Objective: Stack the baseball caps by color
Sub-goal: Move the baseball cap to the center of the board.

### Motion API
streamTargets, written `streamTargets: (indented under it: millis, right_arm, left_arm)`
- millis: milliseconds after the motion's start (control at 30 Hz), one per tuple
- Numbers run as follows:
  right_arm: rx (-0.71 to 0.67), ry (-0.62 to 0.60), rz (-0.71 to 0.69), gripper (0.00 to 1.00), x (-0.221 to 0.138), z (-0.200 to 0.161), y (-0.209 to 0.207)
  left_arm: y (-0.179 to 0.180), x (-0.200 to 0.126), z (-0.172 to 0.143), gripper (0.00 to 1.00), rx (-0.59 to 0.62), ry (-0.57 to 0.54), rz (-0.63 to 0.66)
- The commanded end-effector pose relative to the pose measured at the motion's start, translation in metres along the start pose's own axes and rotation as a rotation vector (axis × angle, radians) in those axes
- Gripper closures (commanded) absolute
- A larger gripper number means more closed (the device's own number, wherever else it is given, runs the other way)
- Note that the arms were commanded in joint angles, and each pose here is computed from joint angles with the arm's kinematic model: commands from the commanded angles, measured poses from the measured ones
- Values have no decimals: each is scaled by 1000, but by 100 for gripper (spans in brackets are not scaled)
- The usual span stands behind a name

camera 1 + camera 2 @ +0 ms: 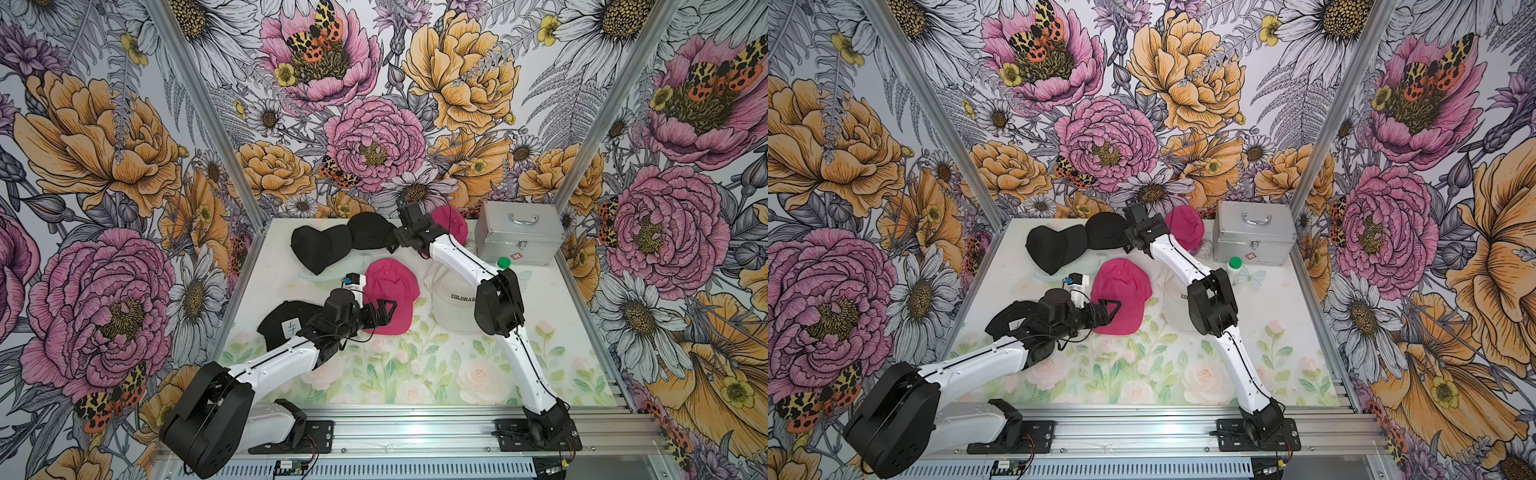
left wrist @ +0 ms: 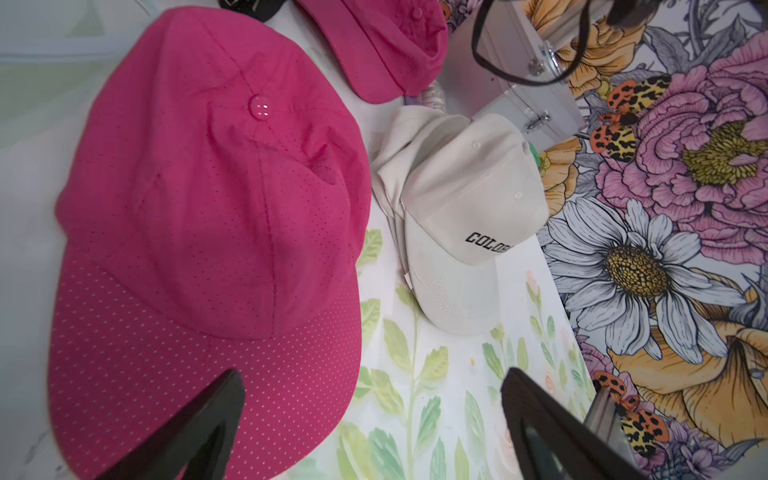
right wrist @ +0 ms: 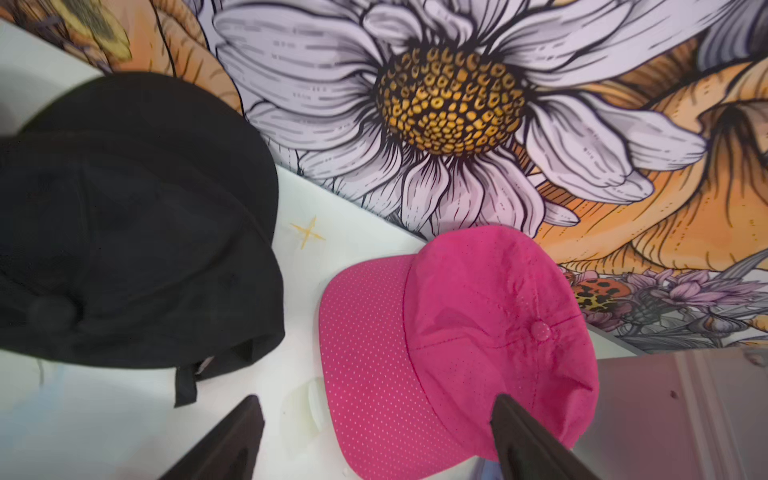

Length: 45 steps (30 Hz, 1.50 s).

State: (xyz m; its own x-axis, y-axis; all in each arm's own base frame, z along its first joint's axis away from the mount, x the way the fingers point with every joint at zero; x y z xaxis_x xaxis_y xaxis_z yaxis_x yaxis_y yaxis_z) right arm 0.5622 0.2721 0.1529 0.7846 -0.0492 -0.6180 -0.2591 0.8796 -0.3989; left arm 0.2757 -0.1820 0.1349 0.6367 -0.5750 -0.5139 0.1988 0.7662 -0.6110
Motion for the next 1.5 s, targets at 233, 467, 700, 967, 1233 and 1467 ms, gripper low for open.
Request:
streamTargets:
  millis: [233, 467, 700, 967, 1233, 1467]
  right_arm:
    - [-296, 160, -131, 16, 31, -41, 15]
    - [-393, 200, -264, 29, 55, -52, 9]
    - [-532, 202, -318, 44, 83, -59, 16]
    - [-615, 137, -326, 69, 82, -37, 11]
    - [-628, -3, -368, 100, 29, 28, -9]
    - [-555, -99, -295, 100, -43, 60, -12]
  left_arm:
    - [77, -4, 11, 1, -316, -23, 203]
    - [76, -2, 10, 1, -286, -19, 207]
    - [66, 10, 6, 1, -237, 16, 199]
    - [68, 25, 2, 1, -246, 48, 223]
    - [72, 37, 3, 1, -180, 48, 241]
    - [59, 55, 0, 1, -141, 101, 187]
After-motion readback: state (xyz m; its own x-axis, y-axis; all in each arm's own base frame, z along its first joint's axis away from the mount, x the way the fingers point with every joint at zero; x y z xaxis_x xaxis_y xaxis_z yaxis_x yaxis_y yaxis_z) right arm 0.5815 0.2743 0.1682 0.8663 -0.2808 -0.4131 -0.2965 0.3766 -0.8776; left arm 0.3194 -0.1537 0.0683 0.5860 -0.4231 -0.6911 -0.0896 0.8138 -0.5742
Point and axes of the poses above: each gripper's point midway between its finger pads, its own x axis out along the fingers, its own y axis along the line the jaws close on, z = x × y, the point moved 4 cm from there along -x, back along the fingers, and after that the axes turned 3 degrees about x, right-handed, at the moved point
